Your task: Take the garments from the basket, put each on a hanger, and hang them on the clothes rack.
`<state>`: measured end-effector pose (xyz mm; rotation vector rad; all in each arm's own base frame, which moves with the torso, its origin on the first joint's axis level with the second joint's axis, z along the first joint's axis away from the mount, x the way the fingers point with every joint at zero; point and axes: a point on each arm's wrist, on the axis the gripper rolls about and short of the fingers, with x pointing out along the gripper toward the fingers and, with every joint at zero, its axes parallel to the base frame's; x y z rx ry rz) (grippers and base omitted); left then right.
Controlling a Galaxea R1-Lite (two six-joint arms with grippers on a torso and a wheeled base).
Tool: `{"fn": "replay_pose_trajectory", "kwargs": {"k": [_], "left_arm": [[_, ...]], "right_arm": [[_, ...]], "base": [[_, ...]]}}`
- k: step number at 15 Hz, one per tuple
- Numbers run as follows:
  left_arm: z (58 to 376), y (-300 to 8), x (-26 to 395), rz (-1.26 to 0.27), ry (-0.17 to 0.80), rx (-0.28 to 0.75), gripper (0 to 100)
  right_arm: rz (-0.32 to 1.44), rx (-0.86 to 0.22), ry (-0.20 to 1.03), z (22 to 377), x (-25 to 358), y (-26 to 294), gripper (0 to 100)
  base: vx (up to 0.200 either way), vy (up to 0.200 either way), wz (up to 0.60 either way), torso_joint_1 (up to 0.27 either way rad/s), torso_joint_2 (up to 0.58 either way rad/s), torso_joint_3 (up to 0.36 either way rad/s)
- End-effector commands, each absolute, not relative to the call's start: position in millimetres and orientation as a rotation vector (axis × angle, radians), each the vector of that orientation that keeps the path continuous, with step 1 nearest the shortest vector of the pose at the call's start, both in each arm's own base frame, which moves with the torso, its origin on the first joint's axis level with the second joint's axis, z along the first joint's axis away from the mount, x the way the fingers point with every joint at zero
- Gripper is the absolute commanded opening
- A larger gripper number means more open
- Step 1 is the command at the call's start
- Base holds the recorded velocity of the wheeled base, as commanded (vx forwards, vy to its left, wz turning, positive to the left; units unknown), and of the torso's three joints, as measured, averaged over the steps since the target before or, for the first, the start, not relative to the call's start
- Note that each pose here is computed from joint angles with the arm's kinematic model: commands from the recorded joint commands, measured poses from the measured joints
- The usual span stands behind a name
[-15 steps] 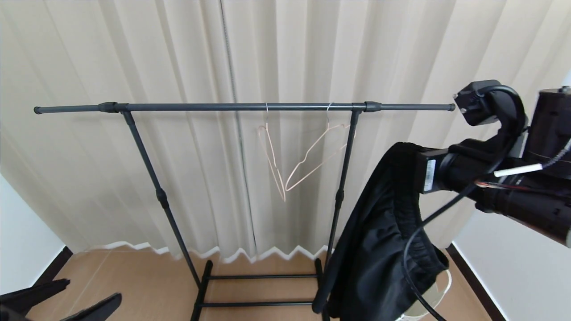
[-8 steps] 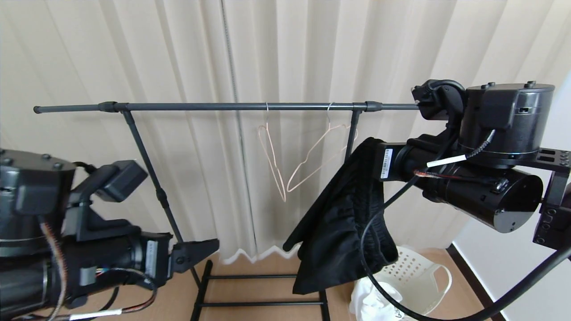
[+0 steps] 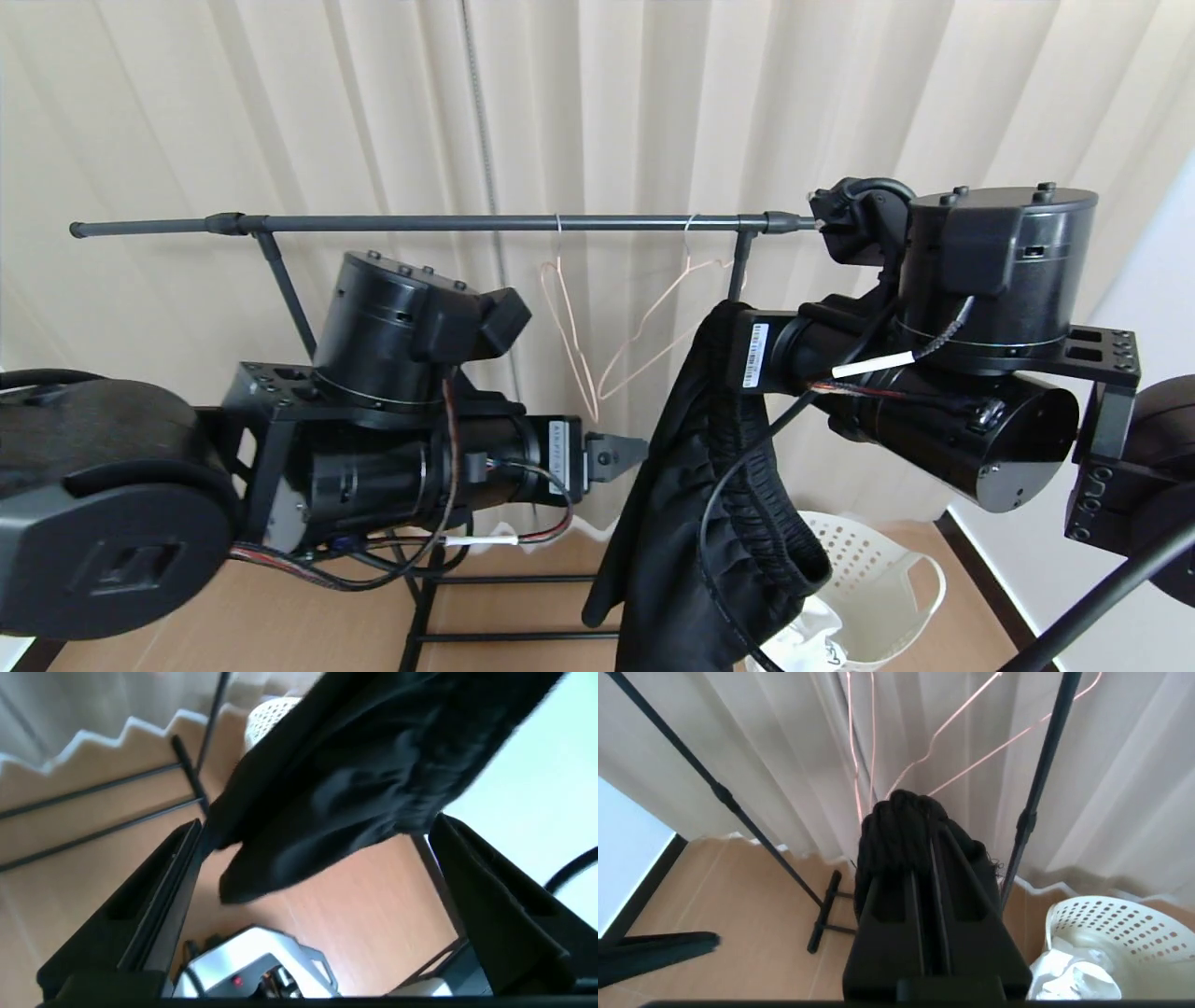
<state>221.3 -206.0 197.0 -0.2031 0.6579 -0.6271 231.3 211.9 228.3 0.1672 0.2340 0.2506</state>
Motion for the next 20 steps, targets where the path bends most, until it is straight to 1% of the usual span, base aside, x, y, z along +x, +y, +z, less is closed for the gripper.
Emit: {"fn": "replay_pose_trajectory", "kwargs": {"k": [1, 4, 9, 10, 12, 16, 20], "left_arm": [[179, -232, 226, -0.666, 0.690, -0.179, 100], [178, -251, 226, -0.708, 0.650, -0.245, 100], [167, -262, 235, -0.702, 0.635, -0.267, 100], [165, -266, 240, -0.687, 0.624, -0.286, 100], [162, -271, 248, -0.628, 0.604, -0.302, 100], [149, -271, 259, -0.484, 0.586, -0.263, 100], [138, -256, 262, -0.372, 0.630, -0.212, 100]], "right_arm": [[0.269, 0.162, 0.248, 224, 230, 220, 0], [0.283, 0.169, 0.259, 220, 227, 227, 0], [0.276, 0.178, 0.246, 224, 225, 227, 0], [0.275, 0.178, 0.244, 225, 224, 227, 0], [0.262, 0.178, 0.237, 226, 222, 228, 0], [0.245, 0.195, 0.205, 237, 217, 222, 0], [0.226, 0.213, 0.175, 248, 216, 210, 0]], "base": [[0.000, 0.000, 0.00, 0.000, 0.00, 0.000], [0.000, 0.000, 0.00, 0.000, 0.00, 0.000], [0.000, 0.000, 0.00, 0.000, 0.00, 0.000], [0.000, 0.000, 0.00, 0.000, 0.00, 0.000], [0.000, 0.000, 0.00, 0.000, 0.00, 0.000], [0.000, 0.000, 0.00, 0.000, 0.00, 0.000], [0.000, 0.000, 0.00, 0.000, 0.00, 0.000]]}}
